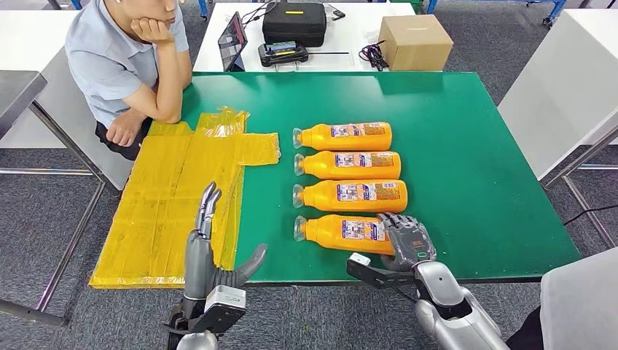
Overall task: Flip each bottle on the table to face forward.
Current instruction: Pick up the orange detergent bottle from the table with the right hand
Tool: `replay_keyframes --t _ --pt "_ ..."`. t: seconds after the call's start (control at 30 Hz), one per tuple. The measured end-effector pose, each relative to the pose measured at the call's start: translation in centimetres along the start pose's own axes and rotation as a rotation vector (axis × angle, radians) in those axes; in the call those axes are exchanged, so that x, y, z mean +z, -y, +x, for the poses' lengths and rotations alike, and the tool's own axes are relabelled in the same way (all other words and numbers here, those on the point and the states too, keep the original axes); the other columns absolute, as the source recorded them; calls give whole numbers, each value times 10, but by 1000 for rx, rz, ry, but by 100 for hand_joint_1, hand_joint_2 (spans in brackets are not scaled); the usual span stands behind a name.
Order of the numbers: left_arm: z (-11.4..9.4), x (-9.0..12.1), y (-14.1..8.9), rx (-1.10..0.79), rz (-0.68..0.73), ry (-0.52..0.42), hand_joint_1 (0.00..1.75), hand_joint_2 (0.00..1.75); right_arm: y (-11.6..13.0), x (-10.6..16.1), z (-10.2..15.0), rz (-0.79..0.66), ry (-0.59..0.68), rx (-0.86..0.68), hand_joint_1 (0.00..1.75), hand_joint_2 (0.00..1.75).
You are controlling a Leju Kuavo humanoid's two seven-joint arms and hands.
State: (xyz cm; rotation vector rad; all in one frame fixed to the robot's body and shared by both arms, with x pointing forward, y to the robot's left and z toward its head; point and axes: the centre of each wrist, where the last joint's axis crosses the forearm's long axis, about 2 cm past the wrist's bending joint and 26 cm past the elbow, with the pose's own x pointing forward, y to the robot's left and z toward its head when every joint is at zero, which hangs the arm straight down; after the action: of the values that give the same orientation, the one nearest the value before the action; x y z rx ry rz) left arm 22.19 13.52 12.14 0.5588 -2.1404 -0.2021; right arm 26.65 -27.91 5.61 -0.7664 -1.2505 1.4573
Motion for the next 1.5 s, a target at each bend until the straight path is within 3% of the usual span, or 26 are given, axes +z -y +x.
replay_keyframes --t 0.43,0.63,0.9,1.5 --pt "-1 -2 2 13 -2 20 0 175 -1 0 -14 31 -12 -41 175 175" --pt "-1 -2 2 59 24 28 0 175 -3 1 -20 36 72 -199 175 175" --pt "-2 -1 5 238 107 -104 0 175 -12 10 -11 -55 226 -496 175 175" --pt "-5 8 13 537 87 -323 0 175 -13 17 27 -224 345 -689 173 175"
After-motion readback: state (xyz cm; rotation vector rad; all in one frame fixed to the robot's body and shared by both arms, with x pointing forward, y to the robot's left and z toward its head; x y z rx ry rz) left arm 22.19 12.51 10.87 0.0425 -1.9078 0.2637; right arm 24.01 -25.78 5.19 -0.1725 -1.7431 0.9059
